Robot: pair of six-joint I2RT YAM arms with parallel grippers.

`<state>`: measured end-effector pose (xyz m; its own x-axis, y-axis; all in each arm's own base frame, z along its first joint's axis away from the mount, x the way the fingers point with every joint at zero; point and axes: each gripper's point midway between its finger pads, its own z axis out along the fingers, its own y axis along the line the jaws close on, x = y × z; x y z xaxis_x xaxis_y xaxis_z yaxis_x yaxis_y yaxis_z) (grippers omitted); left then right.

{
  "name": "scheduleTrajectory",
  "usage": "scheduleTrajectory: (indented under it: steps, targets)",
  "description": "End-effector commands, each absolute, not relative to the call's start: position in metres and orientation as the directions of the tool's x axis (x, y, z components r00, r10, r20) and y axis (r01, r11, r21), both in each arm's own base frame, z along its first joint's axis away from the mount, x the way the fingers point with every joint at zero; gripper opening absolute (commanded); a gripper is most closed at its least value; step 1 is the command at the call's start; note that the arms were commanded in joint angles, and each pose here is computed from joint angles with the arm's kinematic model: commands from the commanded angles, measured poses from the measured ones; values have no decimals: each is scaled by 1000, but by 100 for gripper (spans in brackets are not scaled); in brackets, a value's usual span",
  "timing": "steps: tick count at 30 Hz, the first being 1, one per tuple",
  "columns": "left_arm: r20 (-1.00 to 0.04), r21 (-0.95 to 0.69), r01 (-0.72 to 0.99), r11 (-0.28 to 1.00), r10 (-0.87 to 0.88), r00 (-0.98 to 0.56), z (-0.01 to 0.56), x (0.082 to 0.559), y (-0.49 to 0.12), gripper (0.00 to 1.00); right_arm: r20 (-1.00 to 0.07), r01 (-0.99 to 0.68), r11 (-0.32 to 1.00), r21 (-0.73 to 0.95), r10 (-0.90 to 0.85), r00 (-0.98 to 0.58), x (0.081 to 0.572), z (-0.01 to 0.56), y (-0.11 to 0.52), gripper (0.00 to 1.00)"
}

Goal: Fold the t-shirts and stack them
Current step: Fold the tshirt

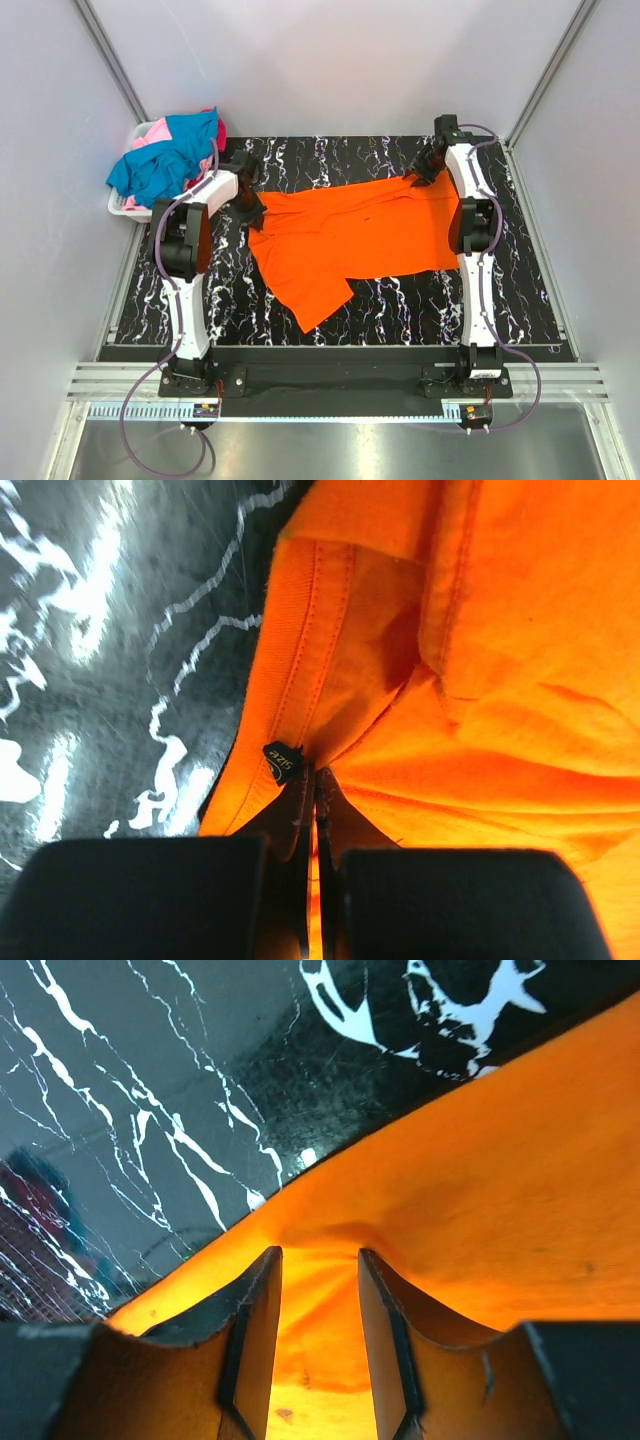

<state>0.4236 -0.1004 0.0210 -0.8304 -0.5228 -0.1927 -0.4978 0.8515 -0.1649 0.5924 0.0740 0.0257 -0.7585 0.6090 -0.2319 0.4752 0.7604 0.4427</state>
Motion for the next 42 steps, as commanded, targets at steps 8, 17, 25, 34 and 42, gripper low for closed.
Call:
scheduleTrajectory:
  steps: [8,17,25,34,42]
  targets:
    - [-214,-249,-528,812,-577,-788,32,482,-77,2,-254,503,777,378,609,-751,578,32,55,41]
    - [-185,-339,-520,784,-597,-781,26,517,-85,4,-209,540,782,311,611,-764,548,24,50,38]
    - [-289,-309,-479,822,-561,-776,65,505,-70,8,-261,509,794,331,596,-760,559,46,49,38]
    - [-358,-328,-440,836,-542,-761,109,485,-60,14,-283,500,803,325,587,-759,561,57,46,38]
    - [-372,-383,-390,838,-526,-765,126,483,-69,42,-272,496,806,325,581,-767,558,55,47,38]
